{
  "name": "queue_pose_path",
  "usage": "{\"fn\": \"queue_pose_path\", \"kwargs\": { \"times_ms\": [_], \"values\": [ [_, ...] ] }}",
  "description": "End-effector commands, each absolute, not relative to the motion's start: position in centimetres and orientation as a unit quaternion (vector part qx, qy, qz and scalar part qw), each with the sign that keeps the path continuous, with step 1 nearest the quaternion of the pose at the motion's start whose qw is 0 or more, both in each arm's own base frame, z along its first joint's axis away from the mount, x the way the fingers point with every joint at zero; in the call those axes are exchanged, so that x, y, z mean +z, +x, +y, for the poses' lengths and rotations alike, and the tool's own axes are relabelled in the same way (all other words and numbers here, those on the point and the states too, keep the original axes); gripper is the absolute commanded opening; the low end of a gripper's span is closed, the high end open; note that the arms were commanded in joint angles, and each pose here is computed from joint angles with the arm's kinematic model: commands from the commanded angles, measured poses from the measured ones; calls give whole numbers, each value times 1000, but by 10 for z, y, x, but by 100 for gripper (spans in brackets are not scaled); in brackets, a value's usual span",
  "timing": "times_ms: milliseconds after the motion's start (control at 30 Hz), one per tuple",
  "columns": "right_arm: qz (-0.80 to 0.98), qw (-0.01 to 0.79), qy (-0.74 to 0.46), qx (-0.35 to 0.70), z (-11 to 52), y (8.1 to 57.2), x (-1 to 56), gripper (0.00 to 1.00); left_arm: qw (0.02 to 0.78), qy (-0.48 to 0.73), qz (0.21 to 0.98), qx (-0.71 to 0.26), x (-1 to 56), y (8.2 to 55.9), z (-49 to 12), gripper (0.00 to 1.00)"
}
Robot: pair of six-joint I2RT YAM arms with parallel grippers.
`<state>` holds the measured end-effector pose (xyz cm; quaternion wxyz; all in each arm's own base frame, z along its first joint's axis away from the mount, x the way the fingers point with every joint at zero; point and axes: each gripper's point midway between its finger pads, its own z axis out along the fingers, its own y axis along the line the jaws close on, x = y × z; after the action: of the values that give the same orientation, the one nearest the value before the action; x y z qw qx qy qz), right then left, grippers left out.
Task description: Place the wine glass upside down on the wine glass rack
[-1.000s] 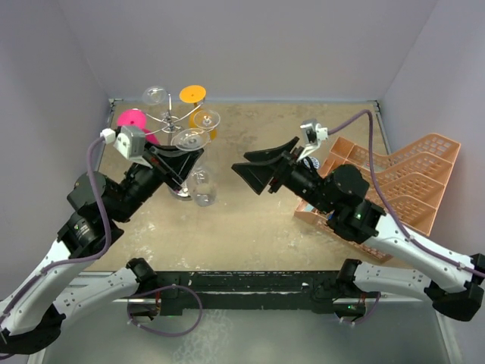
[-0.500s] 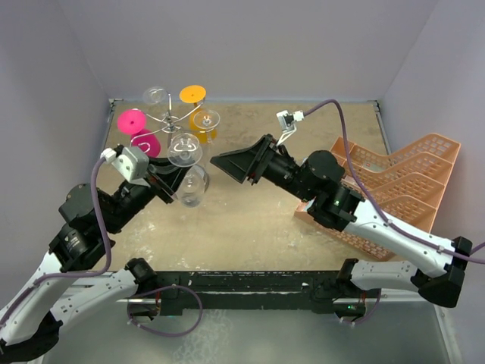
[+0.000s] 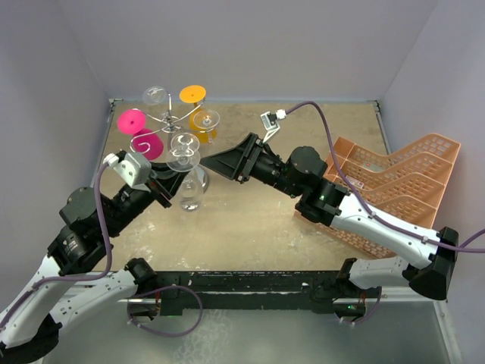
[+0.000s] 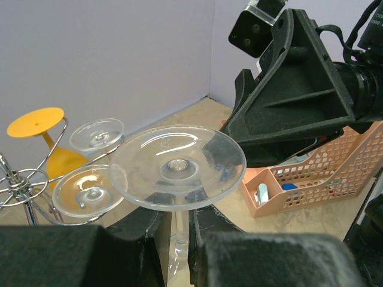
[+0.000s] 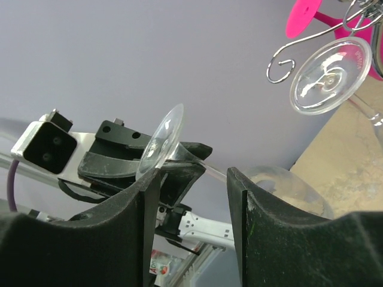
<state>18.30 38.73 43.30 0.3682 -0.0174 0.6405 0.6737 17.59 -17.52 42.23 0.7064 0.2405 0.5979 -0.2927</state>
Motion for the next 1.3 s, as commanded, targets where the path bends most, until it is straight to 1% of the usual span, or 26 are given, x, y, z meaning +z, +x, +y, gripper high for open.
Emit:
{"fn": "queue_pose_path", "kwargs": {
  "times_ms": [0,100,167,267,333,533,833,967,1067,1133,1267],
  "values": [
    [583,369,-14,724,377,169,478,48,717,244,584,-292,428,176,-176,0],
    [576,373,-5,727,371,169,480,45,714,242,590,-288,424,178,-176,0],
    [571,378,2,729,366,169,482,46,716,240,589,-286,424,179,-175,0],
    [565,384,7,730,363,170,484,50,716,243,587,-290,423,178,-177,0],
    [574,382,4,724,367,172,482,50,712,250,586,-294,421,177,-181,0],
    [605,362,-4,709,384,177,465,49,709,260,585,-296,418,177,-184,0],
    [625,349,-3,698,389,179,448,48,704,267,589,-293,412,177,-185,0],
    [623,336,-16,706,394,174,449,40,702,269,591,-291,410,176,-185,0],
    [622,310,-20,719,400,168,446,34,700,269,593,-292,409,176,-184,0],
    [619,291,-23,730,403,163,445,27,699,269,593,-295,410,173,-184,0],
    [617,263,-20,742,408,159,441,10,695,264,598,-301,408,169,-180,0]
  ]
}}
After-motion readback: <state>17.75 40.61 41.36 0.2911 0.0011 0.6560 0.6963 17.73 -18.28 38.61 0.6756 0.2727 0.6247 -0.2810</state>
